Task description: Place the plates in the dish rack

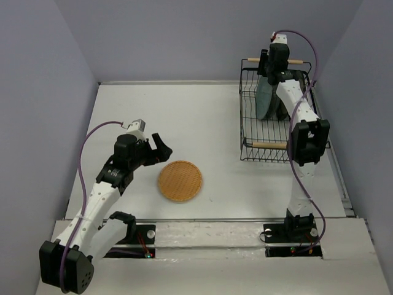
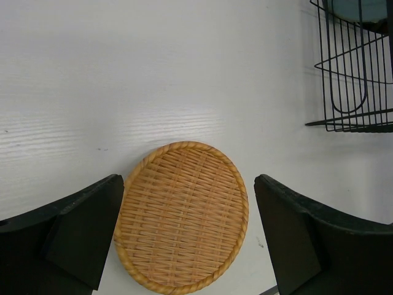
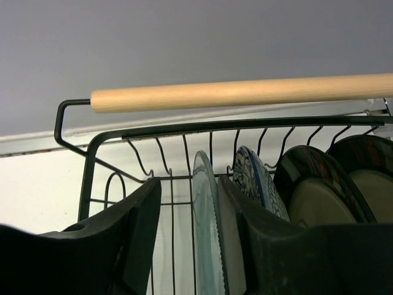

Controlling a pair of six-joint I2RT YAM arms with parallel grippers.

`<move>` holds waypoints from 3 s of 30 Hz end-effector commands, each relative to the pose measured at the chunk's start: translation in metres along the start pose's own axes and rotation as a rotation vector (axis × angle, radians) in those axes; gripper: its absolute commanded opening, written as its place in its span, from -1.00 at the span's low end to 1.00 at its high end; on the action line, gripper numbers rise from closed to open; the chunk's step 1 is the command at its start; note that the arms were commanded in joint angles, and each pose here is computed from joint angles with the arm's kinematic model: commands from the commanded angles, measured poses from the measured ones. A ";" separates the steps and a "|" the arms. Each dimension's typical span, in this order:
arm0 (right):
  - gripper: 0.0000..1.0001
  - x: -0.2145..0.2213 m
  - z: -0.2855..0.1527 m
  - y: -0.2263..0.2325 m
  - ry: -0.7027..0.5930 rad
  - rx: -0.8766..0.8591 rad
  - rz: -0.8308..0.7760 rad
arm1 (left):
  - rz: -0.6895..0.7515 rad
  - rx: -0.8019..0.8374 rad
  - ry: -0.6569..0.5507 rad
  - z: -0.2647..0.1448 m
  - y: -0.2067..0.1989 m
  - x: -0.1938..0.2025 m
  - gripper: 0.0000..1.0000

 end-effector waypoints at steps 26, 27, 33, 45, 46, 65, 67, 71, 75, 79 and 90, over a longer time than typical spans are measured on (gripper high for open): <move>-0.44 -0.009 -0.189 0.033 -0.060 -0.260 0.186 | -0.038 -0.134 0.033 0.005 0.015 0.005 0.98; -0.43 -0.004 -0.205 0.036 -0.071 -0.299 0.196 | -0.055 -0.158 0.037 0.005 0.017 0.005 0.96; -0.30 0.004 -0.265 0.081 -0.135 -0.499 0.224 | -0.254 -0.361 0.107 -0.005 0.040 0.023 0.92; -0.27 0.037 -0.329 0.098 -0.140 -0.718 0.220 | -0.349 -0.474 0.366 0.015 0.071 0.087 0.75; -0.26 0.039 -0.333 0.098 -0.140 -0.729 0.217 | -0.353 -0.468 0.387 0.018 0.071 0.092 0.72; 0.19 0.074 -0.352 0.109 -0.022 -0.893 0.196 | -0.256 -0.120 0.229 0.028 0.025 0.058 -0.89; 0.35 0.073 -0.355 0.110 -0.018 -0.917 0.193 | -0.242 -0.045 0.151 0.018 0.008 0.039 -0.89; 0.64 0.075 -0.356 0.110 0.006 -0.924 0.177 | -0.224 0.141 -0.018 -0.014 -0.034 -0.003 -0.89; 0.84 0.074 -0.365 0.112 0.016 -0.974 0.191 | -0.230 0.348 -0.109 -0.045 -0.071 -0.027 -0.89; 0.87 0.077 -0.376 0.121 0.053 -1.064 0.189 | -0.216 0.460 -0.104 -0.052 -0.087 -0.032 -0.89; 0.89 0.098 -0.358 0.141 0.154 -1.081 0.209 | -0.191 0.752 -0.024 -0.072 -0.117 -0.027 -0.89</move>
Point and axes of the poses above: each gripper's point midway between its finger pads, its own z axis out along the fingers, its own y axis along the line the jaws close on, x = y × z, the point moved 6 cm from there along -z, back along the fingers, and after that the axes turned 9 degrees about -z, right-handed, at the moved point
